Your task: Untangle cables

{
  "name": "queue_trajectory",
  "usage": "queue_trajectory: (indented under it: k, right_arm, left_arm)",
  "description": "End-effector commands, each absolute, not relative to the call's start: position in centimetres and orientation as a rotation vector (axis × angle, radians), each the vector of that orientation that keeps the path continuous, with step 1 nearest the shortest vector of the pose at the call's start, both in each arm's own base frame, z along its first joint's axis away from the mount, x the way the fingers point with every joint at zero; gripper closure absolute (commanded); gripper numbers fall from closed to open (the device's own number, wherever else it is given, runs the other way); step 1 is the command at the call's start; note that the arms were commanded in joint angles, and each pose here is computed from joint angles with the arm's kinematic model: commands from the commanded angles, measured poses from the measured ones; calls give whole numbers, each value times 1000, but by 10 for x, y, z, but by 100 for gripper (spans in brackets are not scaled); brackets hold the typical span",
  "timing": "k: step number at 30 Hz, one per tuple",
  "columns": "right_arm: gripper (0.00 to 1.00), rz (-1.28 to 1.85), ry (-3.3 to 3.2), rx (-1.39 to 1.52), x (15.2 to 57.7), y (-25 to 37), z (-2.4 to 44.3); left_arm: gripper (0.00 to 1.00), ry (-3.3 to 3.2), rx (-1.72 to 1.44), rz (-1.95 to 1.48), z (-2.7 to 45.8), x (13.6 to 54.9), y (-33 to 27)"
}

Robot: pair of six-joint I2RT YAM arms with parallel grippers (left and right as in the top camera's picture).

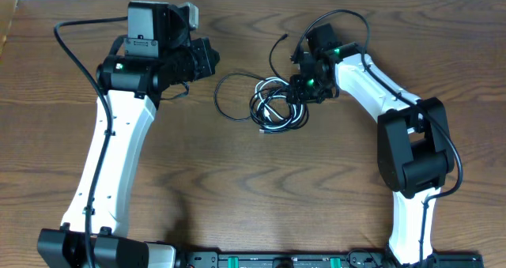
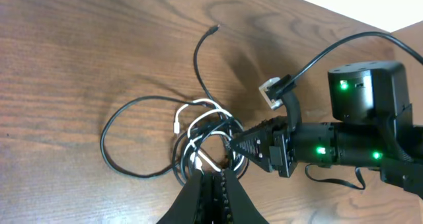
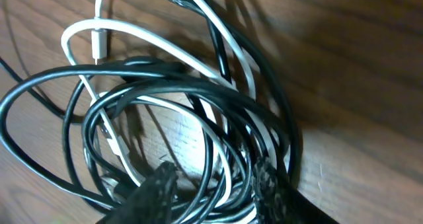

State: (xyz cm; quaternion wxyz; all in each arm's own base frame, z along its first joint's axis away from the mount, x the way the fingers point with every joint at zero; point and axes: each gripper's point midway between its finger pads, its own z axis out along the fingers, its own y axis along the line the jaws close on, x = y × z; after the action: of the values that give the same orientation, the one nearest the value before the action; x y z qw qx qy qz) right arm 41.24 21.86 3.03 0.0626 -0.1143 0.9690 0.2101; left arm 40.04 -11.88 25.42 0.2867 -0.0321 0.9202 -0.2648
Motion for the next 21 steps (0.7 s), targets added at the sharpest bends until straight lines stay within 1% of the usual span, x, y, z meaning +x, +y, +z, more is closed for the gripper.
queue_trajectory:
  k: [1,4,8,15,16,19,21]
  right_arm:
    - [62,520,2911,-236,413,211,57]
    - [62,481,2958,-170,405,207,54]
    - [62,404,3018,-79,396,202,34]
    - [64,436,2991,-53,395,215,9]
    - [65,439,2984,-54,396,215,8]
    - [71,446,2959,-55,398,217,3]
    - [73,449,2955,-41,397,216,-2]
  left_arm:
    - [92,2479,-55,-693,248,396,-121]
    - [93,2479,-55,-694,248,396,-121]
    - [93,2481,-48,-696,248,396,-123]
    - [93,2482,-42,-698,248,395,-125]
    - [93,2482,-41,-698,248,395,-125]
    - [92,2482,-42,-698,248,395,-125]
    - [92,2485,-43,-698,247,395,-125]
